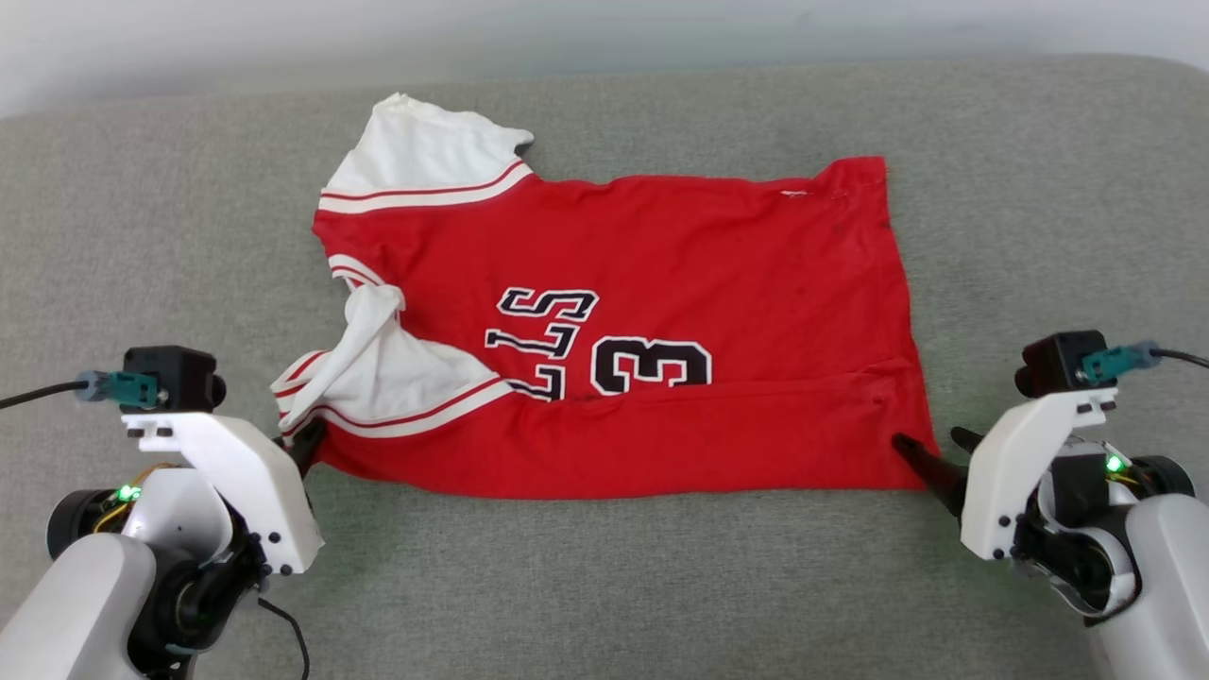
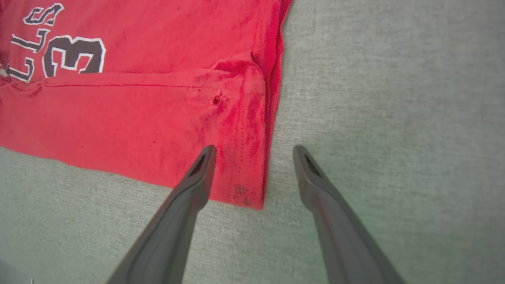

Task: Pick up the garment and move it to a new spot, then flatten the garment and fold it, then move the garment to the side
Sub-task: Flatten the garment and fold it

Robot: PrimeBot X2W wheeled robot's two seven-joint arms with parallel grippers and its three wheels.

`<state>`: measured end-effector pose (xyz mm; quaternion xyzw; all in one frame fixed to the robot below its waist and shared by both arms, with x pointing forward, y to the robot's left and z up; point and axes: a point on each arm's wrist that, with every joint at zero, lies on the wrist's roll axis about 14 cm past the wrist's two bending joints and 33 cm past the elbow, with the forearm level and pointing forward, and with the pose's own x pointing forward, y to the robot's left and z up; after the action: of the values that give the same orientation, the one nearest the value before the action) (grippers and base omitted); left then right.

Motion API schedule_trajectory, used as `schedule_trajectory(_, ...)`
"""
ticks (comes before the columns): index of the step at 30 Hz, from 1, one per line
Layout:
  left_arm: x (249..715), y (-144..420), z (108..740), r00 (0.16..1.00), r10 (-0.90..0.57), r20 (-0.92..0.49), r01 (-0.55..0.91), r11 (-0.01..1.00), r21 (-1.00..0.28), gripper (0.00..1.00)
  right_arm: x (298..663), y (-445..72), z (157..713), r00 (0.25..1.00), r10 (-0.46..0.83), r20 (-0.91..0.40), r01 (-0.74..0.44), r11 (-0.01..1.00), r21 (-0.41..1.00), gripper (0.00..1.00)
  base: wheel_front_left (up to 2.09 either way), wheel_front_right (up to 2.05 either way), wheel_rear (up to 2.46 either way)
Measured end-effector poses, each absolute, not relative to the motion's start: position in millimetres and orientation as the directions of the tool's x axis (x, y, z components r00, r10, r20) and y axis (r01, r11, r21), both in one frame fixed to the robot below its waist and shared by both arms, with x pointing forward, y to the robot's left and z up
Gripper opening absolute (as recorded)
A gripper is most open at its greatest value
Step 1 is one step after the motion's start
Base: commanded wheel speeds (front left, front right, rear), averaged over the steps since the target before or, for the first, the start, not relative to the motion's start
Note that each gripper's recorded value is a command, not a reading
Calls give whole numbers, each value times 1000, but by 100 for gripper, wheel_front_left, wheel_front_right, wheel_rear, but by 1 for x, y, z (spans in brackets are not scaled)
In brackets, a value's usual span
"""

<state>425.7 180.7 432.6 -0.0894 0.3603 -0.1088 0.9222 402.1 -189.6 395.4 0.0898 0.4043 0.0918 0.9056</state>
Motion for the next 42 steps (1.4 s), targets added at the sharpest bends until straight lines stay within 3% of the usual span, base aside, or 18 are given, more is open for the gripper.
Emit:
schedule_trajectory(6, 426, 180, 423, 712, -263, -651, 125, 960, -251, 0, 412, -168, 368, 551, 297, -780, -121, 953, 278, 100, 0, 0, 0)
schedule_trajectory(7, 426, 181, 421, 709, -262, -654, 121, 960, -253, 0, 413, -165, 366, 541, 303, -785, -125, 952, 281, 46, 0, 0, 0)
schedule_trajectory(9, 425, 183, 418, 710, -254, -657, 108, 961, -255, 0, 415, -162, 364, 528, 311, -790, -129, 949, 287, 0, 0, 0, 0)
schedule_trajectory(22, 407, 185, 436, 761, -243, -602, 85, 957, -278, 0, 410, -163, 400, 607, 320, -728, -196, 948, 253, 0, 0, 0, 0)
schedule_trajectory(31, 359, 192, 450, 783, -212, -585, 47, 958, -283, 0, 375, -165, 426, 646, 333, -687, -231, 943, 240, 0, 0, 0, 0)
schedule_trajectory(39, 308, 188, 421, 699, -225, -679, -23, 942, -336, 0, 336, -171, 406, 598, 321, -734, -196, 947, 254, 0, 0, 0, 0)
schedule_trajectory(40, 306, 186, 416, 687, -232, -688, -32, 937, -347, 0, 334, -172, 403, 595, 318, -738, -189, 948, 256, 10, 0, 0, 0)
schedule_trajectory(41, 305, 183, 413, 679, -240, -694, -31, 935, -353, 19, 333, -173, 401, 599, 313, -737, -180, 949, 257, 49, 0, 0, 0)
schedule_trajectory(42, 304, 182, 409, 677, -241, -696, -36, 933, -358, 64, 333, -173, 399, 607, 309, -733, -175, 951, 256, 100, 0, 0, 0)
